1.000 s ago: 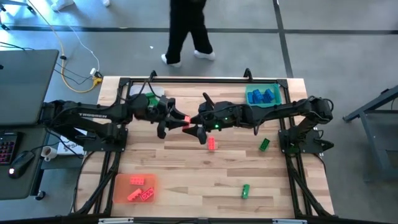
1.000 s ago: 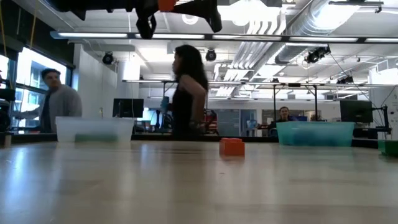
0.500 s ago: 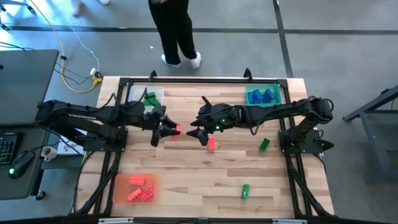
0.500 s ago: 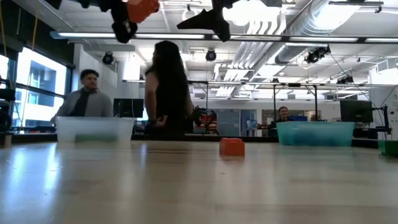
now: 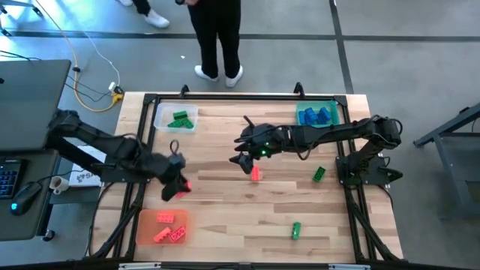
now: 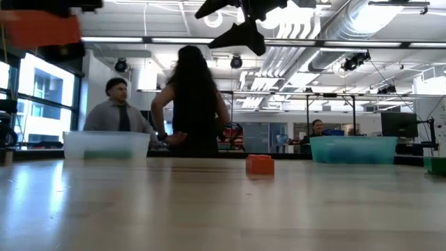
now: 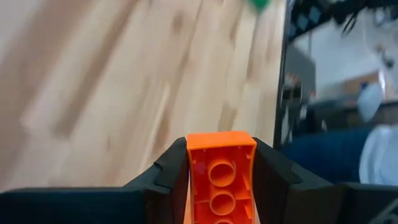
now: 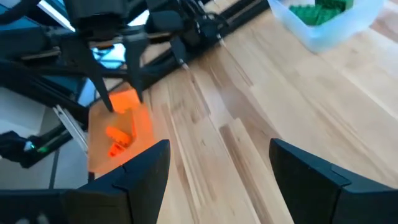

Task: Sort & place blocks by color
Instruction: Put the orange game piece into the orange bin

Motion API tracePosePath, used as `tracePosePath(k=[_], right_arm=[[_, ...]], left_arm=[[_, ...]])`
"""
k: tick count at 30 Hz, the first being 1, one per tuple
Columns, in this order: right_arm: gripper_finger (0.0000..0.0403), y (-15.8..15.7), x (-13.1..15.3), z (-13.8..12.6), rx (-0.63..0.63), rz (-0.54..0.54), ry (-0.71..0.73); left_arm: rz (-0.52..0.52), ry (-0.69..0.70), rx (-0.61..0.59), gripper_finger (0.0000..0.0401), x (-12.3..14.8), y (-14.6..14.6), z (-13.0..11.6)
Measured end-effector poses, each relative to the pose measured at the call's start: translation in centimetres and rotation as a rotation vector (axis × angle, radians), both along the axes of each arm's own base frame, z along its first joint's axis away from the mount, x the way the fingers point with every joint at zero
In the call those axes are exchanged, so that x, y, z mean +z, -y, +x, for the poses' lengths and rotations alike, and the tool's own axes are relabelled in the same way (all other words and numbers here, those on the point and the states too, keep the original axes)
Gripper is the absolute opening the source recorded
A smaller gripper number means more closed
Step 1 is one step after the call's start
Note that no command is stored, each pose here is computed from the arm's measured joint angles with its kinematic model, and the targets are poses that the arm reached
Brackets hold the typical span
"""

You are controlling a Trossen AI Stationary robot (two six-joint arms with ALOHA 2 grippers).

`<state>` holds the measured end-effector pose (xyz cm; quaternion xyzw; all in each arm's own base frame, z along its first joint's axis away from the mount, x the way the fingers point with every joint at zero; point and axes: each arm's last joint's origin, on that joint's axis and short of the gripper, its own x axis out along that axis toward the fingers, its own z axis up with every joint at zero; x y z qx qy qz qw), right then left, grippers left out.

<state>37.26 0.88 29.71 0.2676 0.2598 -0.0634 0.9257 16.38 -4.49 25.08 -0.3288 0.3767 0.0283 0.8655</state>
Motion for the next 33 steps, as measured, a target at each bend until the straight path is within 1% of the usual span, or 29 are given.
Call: tracePosePath(k=[4, 8, 15, 22, 24, 29, 33], right_arm=[[0.0261, 0.0, -0.3, -0.2, -0.001, -0.001, -0.033], [0.0261, 0.3, -0.3, -0.2, -0.006, -0.002, -0.041], [0.0261, 1.1, -0.4, -0.2, -0.023, -0.008, -0.045], [0.0261, 2.2, -0.4, -0.3, -0.055, -0.007, -0.052], [0.0262, 2.5, -0.4, -0.3, -0.062, -0.007, -0.052], [0.0261, 3.2, -0.4, -0.3, -0.074, -0.015, -0.054], [0.0262, 3.6, -0.5, -0.4, -0.084, -0.014, -0.058]], left_arm=[[-0.051, -0.104, -0.056, 0.0108, -0.7, 2.1, -0.9], [-0.077, -0.19, -0.106, 0.0108, -1.4, 4.0, -1.6], [-0.108, -0.314, -0.142, 0.0108, -2.6, 6.8, -2.5], [-0.083, -0.462, -0.179, 0.0108, -4.6, 8.9, -2.6], [-0.08, -0.483, -0.184, 0.011, -5.1, 9.2, -2.4], [-0.08, -0.497, -0.187, 0.0134, -5.9, 9.8, -1.7], [-0.08, -0.5, -0.188, 0.0138, -6.3, 10.2, -1.4]])
